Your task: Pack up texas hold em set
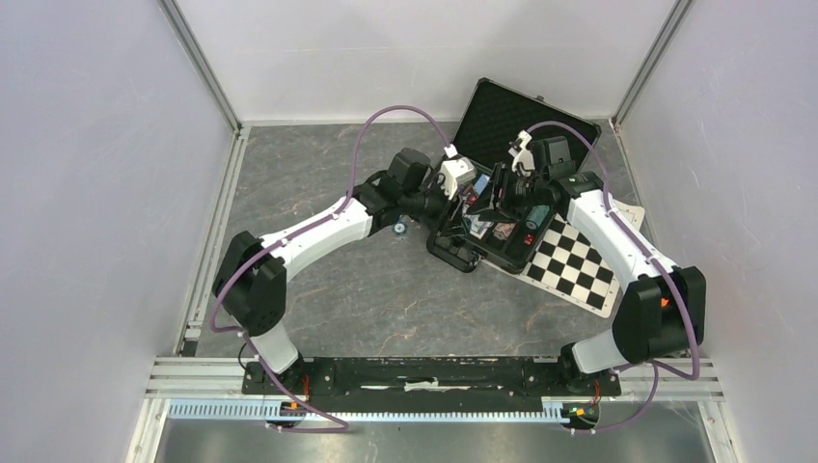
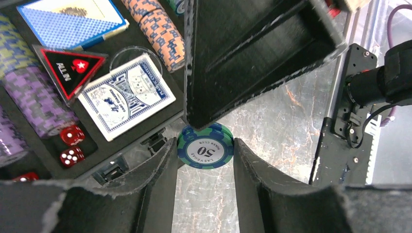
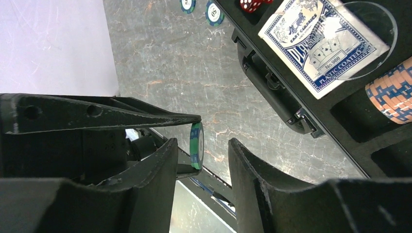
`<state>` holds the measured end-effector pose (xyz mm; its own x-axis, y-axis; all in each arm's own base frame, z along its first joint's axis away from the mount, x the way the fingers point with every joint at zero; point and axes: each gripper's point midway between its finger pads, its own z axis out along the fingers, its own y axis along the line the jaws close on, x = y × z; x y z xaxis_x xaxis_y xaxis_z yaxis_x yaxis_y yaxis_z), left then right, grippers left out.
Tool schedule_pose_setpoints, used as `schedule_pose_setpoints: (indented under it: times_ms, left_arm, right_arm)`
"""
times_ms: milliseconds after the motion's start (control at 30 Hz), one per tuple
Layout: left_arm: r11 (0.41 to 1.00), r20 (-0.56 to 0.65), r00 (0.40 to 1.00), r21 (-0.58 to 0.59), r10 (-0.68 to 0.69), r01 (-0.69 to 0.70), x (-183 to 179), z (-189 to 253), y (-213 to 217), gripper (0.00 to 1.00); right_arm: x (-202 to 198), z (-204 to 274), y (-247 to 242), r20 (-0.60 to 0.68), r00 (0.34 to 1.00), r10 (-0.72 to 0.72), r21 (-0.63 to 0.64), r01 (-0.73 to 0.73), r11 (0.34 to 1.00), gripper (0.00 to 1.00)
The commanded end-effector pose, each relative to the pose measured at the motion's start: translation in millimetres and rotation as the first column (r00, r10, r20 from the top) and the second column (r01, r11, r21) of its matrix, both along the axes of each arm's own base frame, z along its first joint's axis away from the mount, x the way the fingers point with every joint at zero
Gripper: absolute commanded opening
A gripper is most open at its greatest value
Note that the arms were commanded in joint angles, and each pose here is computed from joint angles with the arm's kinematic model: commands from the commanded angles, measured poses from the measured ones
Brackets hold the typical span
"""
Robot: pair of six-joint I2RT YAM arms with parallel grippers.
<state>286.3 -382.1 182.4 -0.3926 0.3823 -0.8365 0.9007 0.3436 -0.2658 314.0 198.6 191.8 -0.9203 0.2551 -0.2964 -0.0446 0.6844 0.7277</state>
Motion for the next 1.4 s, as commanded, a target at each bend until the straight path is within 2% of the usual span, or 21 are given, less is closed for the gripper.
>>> schedule_pose_setpoints:
  times_ms: [0,367,500,600,667,700,733,833,967,1133,1367]
  left_arm:
    - [0.999,0.114,0.992,0.008,-0.053,0.052,8.1,17.5,-6.0,0.27]
    - [0.998,0.121,0.991,0.016,-0.061,0.06,7.7,17.7,-7.6,0.27]
    - [0.998,0.126,0.99,0.017,-0.057,0.055,8.5,18.6,-7.7,0.27]
    - [0.999,0.119,0.992,0.017,-0.052,0.051,8.1,17.7,-7.5,0.29]
    - [0.999,0.106,0.993,0.016,-0.043,0.041,7.3,17.0,-6.8,0.56]
    - [0.999,0.101,0.994,0.017,-0.036,0.035,6.2,16.6,-5.1,0.68]
    - [1.0,0.099,0.995,0.017,-0.024,0.022,5.8,17.0,-3.0,0.75]
    - [0.999,0.091,0.995,0.022,0.027,-0.029,3.3,15.4,8.2,0.86]
    - [0.987,0.031,0.989,0.069,0.146,-0.147,4.2,3.8,32.2,0.91]
    - [0.918,0.001,0.933,0.175,0.361,-0.355,19.3,-13.7,75.7,0.94]
    - [0.751,-0.14,0.746,0.264,0.651,-0.605,63.0,-36.8,149.6,0.94]
  right_arm:
    - [-4.0,5.5,10.3,-0.01,0.999,0.034,0.025,-0.034,0.999,0.48]
    - [-14.9,-4.9,24.4,-0.043,0.995,0.088,0.021,-0.087,0.996,0.43]
    - [-16.4,-7.1,26.9,-0.051,0.994,0.096,0.021,-0.095,0.995,0.35]
    - [-16.4,-9.1,25.5,-0.053,0.994,0.091,0.011,-0.091,0.996,0.17]
    - [-13.0,-10.3,22.7,-0.036,0.996,0.08,-0.014,-0.08,0.997,0.0]
    - [-9.8,-10.7,19.9,-0.022,0.997,0.076,-0.033,-0.077,0.997,0.0]
    - [-5.4,-12.9,15.5,-0.003,0.997,0.071,-0.067,-0.071,0.995,0.0]
    - [13.5,-19.2,-3.8,0.106,0.988,0.113,-0.219,-0.088,0.972,0.0]
    - [35.3,-29.0,-40.7,0.26,0.938,0.228,-0.48,-0.079,0.874,0.0]
    - [39.7,-35.6,-52.9,0.362,0.877,0.316,-0.566,-0.062,0.822,0.0]
    - [32.5,-53.9,-58.0,0.343,0.832,0.436,-0.664,-0.113,0.739,0.0]
